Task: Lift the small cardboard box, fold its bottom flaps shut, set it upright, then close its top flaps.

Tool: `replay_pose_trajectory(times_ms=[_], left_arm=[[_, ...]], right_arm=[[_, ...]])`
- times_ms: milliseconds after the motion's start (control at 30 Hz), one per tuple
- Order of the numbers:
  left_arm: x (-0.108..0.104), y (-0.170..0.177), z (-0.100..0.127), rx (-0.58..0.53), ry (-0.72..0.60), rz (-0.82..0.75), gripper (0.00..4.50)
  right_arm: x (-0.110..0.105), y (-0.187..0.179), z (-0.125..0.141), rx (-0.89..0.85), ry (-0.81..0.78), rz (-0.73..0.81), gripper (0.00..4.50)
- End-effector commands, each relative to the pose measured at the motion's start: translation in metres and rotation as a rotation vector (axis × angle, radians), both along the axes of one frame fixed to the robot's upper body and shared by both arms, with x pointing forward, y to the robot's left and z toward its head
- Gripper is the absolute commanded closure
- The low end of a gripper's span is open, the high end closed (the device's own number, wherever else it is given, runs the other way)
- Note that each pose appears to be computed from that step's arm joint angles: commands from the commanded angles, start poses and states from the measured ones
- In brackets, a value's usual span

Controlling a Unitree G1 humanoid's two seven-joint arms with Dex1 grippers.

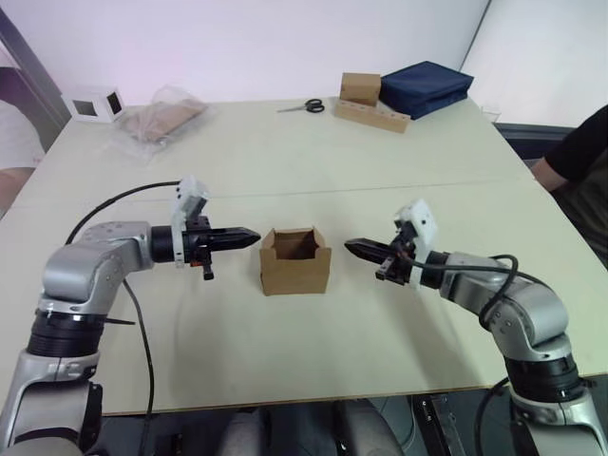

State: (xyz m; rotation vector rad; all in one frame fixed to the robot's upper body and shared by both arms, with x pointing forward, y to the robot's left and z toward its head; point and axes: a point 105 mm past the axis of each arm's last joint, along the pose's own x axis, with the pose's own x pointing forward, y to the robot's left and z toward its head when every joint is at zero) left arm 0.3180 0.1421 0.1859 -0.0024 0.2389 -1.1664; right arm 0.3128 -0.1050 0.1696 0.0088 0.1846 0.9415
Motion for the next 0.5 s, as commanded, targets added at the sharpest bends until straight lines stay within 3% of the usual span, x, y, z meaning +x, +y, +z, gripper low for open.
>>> replay_pose_trajectory(times_ms=[33,300,500], left_arm=[[-0.001,-0.005,0.005,0.005,-0.028,-0.005,4.46],[-0.002,-0.015,-0.013,0.041,-0.017,-0.016,4.46],[0.0,-0.022,-0.027,0.081,-0.012,-0.018,4.46]], right_arm=[[0.001,0.009,0.007,0.035,-0.02,0.049,4.5],[0.007,0.039,-0.007,0.077,0.035,0.147,4.5],[0.008,0.051,-0.025,0.007,0.048,0.195,4.5]])
